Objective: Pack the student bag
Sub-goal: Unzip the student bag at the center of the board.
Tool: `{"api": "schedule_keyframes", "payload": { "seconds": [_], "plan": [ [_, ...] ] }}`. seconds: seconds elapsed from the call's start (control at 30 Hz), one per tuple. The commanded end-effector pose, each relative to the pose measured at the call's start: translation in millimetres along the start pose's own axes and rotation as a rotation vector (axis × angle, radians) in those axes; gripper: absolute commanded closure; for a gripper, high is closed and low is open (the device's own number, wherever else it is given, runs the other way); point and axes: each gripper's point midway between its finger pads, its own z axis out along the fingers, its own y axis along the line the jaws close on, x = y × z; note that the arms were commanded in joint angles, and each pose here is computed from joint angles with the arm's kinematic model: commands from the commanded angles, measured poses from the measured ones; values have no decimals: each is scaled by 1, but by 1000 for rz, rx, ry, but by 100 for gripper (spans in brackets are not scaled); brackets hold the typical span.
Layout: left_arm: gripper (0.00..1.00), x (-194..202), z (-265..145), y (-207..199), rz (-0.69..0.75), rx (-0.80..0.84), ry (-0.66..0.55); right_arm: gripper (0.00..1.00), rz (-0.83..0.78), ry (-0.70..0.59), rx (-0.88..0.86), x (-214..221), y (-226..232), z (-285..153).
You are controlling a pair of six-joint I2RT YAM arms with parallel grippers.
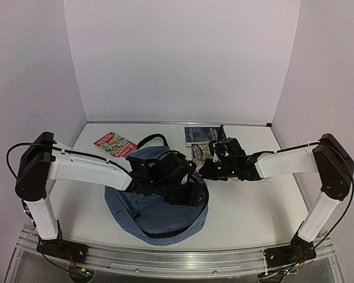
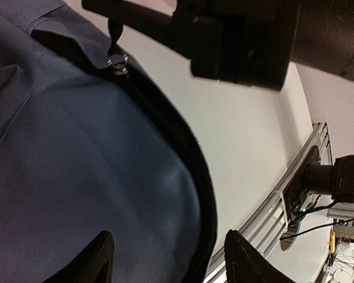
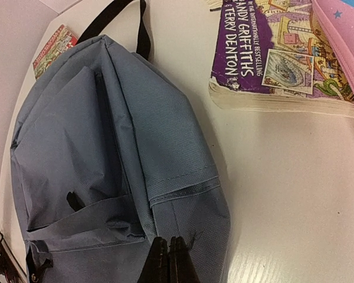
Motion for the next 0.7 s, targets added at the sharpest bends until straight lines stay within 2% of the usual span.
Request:
{"api": "schedule_keyframes", "payload": {
  "seconds": [0.0, 0.1, 0.23, 0.3, 0.4, 0.67],
  "plan": [
    [32, -22, 10, -28, 43, 39, -40, 100, 10, -54, -48, -15, 12, -5],
    [31, -21, 21, -26, 53, 7, -17, 100, 13, -54, -54, -15, 13, -4],
    [31, -17, 31, -12, 89, -119, 7, 100, 12, -58, -55, -16, 13, -6],
    [35, -15, 33, -12, 111, -150, 13, 100, 10, -58, -58, -17, 14, -6],
    [51, -9, 39, -7, 111, -182, 24, 100, 11, -58, -62, -18, 16, -5],
    [78, -3, 37, 10, 68, -246, 18, 100, 11, -65, -70, -22, 19, -5]
  ]
}}
